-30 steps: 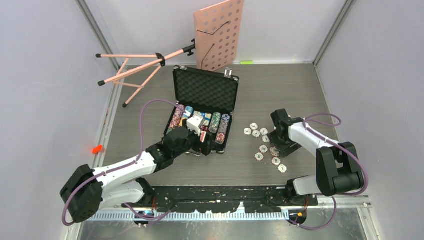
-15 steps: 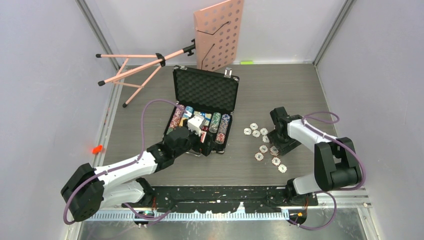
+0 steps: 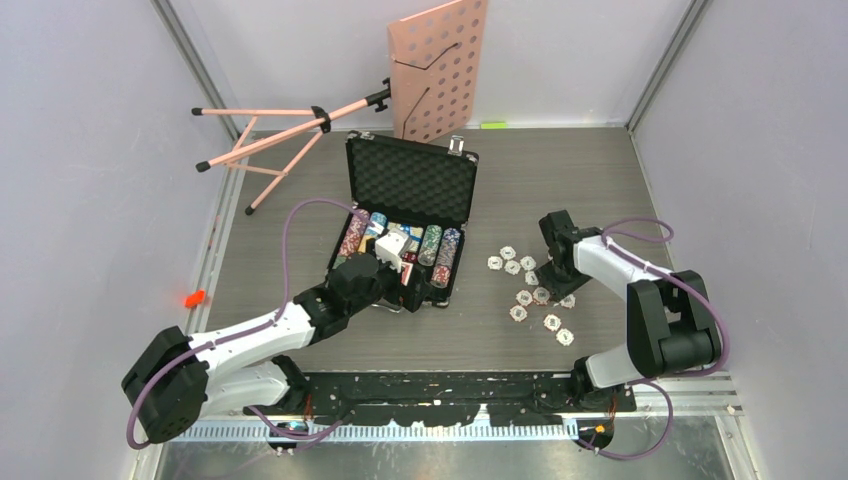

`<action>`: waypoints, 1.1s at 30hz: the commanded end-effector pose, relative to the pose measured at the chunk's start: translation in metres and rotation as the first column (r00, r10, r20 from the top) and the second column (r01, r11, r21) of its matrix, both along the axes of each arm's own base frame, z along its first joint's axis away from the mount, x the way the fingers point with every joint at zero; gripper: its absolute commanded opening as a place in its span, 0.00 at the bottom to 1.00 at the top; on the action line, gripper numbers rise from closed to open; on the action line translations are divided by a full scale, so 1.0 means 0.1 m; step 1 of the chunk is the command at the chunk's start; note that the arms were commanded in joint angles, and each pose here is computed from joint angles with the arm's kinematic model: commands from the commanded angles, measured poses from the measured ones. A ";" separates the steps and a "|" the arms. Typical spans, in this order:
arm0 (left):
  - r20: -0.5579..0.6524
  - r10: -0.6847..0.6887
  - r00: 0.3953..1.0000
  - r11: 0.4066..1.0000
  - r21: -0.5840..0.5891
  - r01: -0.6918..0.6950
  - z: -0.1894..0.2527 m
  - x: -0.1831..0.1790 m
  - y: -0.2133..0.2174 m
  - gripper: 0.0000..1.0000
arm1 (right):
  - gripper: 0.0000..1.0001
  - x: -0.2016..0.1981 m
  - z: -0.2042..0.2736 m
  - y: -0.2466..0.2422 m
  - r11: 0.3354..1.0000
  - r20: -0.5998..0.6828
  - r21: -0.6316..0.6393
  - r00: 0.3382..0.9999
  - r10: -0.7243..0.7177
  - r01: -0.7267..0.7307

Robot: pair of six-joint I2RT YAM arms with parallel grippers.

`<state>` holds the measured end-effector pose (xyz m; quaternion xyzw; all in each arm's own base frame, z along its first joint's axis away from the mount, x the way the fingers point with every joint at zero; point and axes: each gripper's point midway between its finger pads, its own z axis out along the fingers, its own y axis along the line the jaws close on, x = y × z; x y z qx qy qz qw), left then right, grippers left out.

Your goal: Pack up texas hold em set

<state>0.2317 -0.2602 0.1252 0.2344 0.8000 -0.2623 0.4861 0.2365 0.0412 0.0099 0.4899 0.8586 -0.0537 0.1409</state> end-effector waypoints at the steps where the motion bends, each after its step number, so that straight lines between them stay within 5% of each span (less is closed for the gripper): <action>1: 0.048 0.007 0.999 1.000 -0.029 -0.006 0.14 0.07 -0.04 0.99 | 0.30 -0.38 -0.27 0.10 0.998 -0.141 0.055 0.990 0.029 -0.021; 7: 0.037 -0.015 0.999 0.999 -0.029 0.016 0.11 0.05 -0.08 0.99 | 0.28 -0.35 -0.16 0.23 0.990 -0.114 0.134 0.992 0.047 -0.032; 13: 0.031 -0.025 0.999 0.999 -0.035 0.026 0.12 0.04 -0.10 0.99 | 0.58 -0.33 -0.03 0.17 0.994 -0.103 0.098 0.993 0.054 -0.044; 25: 0.032 -0.016 0.999 1.000 -0.024 0.016 0.09 0.06 -0.09 0.99 | 0.65 -0.31 -0.13 0.29 0.988 -0.112 0.114 0.987 0.113 -0.100; 33: 0.036 -0.008 0.999 1.000 -0.019 0.008 0.09 0.06 -0.06 0.99 | 0.60 -0.33 -0.25 0.30 0.987 -0.187 0.087 0.971 0.150 -0.135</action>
